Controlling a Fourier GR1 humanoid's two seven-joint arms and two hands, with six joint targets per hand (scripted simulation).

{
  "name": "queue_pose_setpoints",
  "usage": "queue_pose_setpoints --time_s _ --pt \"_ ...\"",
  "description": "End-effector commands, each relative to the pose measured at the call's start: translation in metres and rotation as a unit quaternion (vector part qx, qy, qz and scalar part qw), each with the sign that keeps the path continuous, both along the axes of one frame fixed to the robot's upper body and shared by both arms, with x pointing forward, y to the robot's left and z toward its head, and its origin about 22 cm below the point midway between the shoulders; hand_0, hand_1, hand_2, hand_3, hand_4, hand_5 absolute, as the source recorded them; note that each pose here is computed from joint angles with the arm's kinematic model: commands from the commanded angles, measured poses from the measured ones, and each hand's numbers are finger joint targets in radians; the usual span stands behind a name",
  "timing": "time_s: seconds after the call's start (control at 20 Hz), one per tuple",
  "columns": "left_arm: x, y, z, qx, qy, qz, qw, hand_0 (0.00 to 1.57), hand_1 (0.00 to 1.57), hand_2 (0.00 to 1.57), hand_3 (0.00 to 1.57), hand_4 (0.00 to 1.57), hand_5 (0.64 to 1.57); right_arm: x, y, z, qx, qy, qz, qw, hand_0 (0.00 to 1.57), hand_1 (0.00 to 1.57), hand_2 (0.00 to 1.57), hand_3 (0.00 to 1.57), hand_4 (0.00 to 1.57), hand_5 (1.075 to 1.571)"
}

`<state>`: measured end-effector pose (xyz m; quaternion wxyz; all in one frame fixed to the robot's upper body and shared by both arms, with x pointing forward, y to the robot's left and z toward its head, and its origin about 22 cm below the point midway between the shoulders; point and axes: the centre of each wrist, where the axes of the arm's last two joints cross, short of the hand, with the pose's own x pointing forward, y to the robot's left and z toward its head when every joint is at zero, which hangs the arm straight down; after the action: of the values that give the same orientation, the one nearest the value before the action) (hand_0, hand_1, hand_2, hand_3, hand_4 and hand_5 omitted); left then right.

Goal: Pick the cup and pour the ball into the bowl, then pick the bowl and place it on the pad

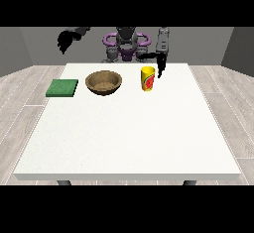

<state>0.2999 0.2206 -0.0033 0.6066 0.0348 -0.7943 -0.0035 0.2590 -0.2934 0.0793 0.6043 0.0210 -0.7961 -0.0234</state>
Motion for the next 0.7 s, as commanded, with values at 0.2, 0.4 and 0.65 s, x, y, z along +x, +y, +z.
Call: queue_pose_setpoints --time_s 0.2,0.4,0.65 --pt "0.027 -0.003 -0.034 -0.003 0.016 0.002 1.000 0.00 0.00 0.00 0.00 0.17 1.422 0.013 -0.017 -0.010 -0.002 -0.001 0.000 1.0000 0.00 0.00 0.00 0.00 0.67 1.562" --pt "0.029 -0.001 -0.054 -0.009 0.008 0.020 1.000 0.00 0.00 0.00 0.00 0.18 1.423 0.010 -0.021 -0.005 -0.007 -0.003 0.011 0.9999 0.00 0.00 0.00 0.00 0.68 1.564" --pt "0.037 0.016 -0.061 -0.012 0.009 0.026 1.000 0.00 0.00 0.00 0.00 0.89 1.555 0.018 -0.028 0.001 -0.010 0.000 0.013 0.9999 0.00 0.00 0.00 0.00 0.67 1.566"
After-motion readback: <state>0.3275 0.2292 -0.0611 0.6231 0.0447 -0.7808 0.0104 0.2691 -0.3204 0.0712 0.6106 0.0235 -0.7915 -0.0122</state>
